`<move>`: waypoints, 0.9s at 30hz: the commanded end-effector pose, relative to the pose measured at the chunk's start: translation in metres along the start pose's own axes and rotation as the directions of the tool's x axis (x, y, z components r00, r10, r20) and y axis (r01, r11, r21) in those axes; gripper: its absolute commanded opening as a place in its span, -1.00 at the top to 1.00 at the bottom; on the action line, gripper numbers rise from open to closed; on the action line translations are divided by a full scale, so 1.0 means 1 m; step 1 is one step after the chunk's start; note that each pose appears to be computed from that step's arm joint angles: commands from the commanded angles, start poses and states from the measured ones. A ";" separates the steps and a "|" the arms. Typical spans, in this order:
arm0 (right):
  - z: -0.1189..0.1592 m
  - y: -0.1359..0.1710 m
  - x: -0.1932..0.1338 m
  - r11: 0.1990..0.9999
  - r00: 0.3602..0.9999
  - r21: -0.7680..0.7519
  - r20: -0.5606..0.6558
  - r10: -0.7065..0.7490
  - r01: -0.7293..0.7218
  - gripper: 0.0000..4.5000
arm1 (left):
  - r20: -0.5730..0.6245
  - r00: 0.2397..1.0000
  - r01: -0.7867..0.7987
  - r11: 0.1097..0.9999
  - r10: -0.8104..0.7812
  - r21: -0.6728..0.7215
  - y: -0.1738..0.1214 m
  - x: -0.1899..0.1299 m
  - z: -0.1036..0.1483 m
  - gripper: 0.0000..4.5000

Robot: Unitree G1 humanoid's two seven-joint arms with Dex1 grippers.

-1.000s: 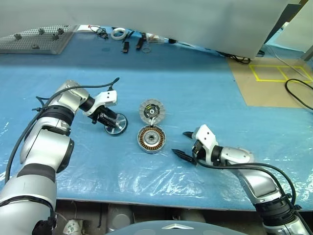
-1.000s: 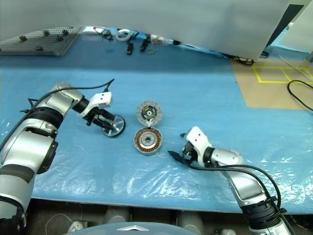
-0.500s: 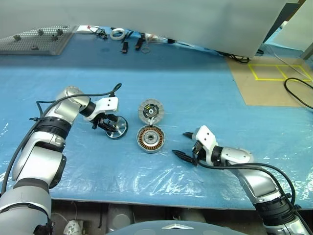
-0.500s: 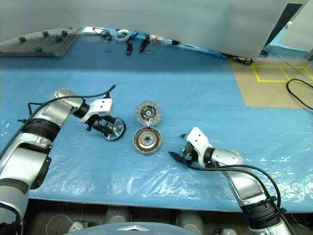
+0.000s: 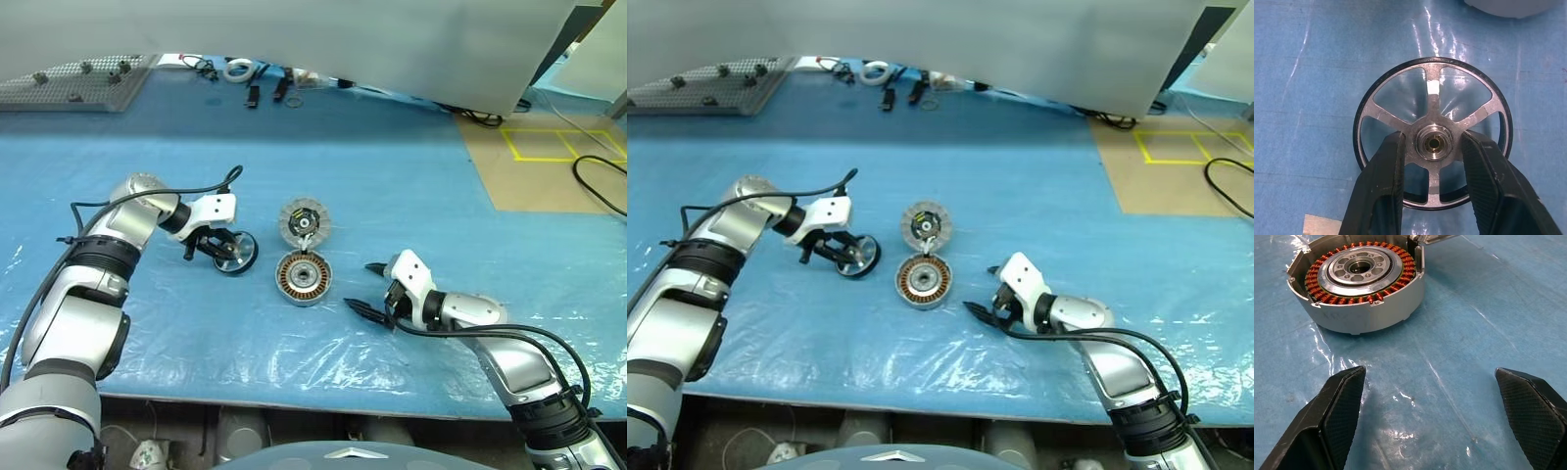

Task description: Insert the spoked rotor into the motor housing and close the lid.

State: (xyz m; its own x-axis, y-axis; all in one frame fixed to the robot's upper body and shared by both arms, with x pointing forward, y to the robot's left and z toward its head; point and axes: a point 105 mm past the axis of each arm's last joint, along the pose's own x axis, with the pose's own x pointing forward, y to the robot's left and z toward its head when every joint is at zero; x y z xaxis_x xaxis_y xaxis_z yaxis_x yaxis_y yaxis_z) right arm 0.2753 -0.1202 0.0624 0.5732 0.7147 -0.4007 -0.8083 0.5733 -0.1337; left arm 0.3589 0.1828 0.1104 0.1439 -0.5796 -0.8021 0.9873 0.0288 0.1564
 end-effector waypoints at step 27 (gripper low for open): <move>0.047 -0.022 -0.019 0.995 0.994 -0.092 0.096 0.056 -0.047 -1.00 | 0.494 0.869 -0.039 0.989 -0.037 0.142 -0.040 -0.051 0.060 0.39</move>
State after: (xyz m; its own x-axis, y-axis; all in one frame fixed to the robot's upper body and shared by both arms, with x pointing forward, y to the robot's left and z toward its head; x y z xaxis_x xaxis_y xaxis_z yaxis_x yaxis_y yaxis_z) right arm 0.2903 -0.1282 0.0999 0.5432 0.7636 -0.3491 -0.8375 0.5220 -0.1614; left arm 0.3122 0.1757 0.1608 0.0714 -0.8753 -0.4782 0.9765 -0.0364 0.2124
